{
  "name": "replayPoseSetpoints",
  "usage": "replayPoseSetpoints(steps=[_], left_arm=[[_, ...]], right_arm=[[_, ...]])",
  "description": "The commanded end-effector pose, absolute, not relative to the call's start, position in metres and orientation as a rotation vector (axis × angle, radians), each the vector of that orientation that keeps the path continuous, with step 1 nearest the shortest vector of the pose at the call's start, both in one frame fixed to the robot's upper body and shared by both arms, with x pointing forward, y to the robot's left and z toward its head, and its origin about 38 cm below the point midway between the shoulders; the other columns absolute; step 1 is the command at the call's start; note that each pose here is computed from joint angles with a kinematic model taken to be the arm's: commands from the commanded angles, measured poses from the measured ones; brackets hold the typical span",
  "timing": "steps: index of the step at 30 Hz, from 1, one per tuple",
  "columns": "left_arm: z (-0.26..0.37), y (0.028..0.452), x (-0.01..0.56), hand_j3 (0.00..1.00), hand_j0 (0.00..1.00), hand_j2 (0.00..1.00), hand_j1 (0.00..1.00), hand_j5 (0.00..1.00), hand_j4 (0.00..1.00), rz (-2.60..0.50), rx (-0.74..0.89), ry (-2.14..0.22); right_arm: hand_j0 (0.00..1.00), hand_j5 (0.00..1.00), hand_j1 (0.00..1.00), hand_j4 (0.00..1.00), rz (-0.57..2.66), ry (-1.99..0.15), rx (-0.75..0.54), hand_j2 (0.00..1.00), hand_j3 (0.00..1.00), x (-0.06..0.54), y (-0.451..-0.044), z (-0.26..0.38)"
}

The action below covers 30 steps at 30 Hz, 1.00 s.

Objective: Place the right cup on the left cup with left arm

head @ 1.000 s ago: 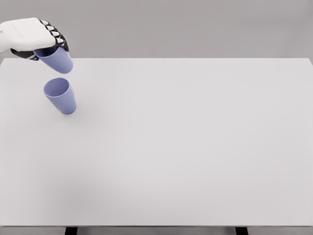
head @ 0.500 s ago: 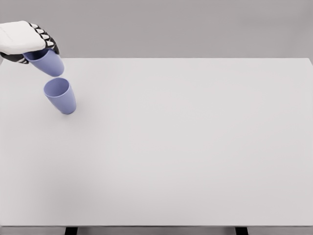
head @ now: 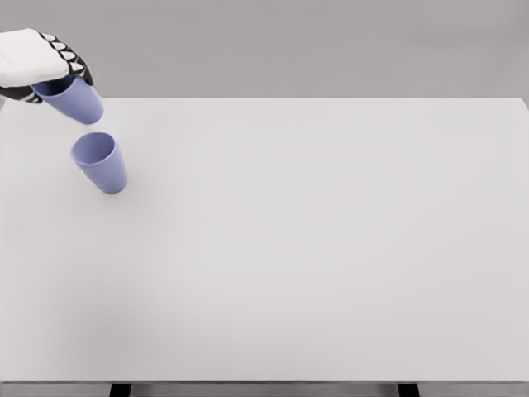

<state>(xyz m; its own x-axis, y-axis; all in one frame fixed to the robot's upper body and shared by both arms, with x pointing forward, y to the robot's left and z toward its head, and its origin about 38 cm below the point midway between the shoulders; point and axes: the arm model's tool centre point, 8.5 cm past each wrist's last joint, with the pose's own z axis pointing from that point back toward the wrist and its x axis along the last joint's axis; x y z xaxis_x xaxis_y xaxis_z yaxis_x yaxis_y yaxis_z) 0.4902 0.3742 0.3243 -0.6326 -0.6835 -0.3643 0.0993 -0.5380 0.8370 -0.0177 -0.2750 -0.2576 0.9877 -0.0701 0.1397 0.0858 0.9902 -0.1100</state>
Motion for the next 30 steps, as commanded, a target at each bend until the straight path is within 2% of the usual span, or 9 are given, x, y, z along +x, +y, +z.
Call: replayPoseSetpoints(steps=[1, 13, 30], left_arm=[[0.332, 0.379, 0.489, 0.73, 0.73, 0.73, 0.73, 0.73, 0.73, -2.171, 0.983, -1.142], [0.340, 0.399, 0.477, 0.73, 0.73, 0.73, 0.73, 0.73, 0.73, -2.162, 0.997, -1.102], [0.329, 0.377, 0.458, 0.73, 0.73, 0.73, 0.73, 0.73, 0.73, -2.234, 0.928, -1.163]], right_arm=[[1.00, 1.00, 1.00, 1.00, -0.079, -0.137, -0.116, 1.00, 1.00, -0.018, -0.275, -0.258], [1.00, 1.00, 1.00, 1.00, -0.080, -0.135, -0.116, 1.00, 1.00, -0.018, -0.275, -0.258], [1.00, 1.00, 1.00, 1.00, -0.079, -0.137, -0.116, 1.00, 1.00, -0.018, -0.275, -0.258]])
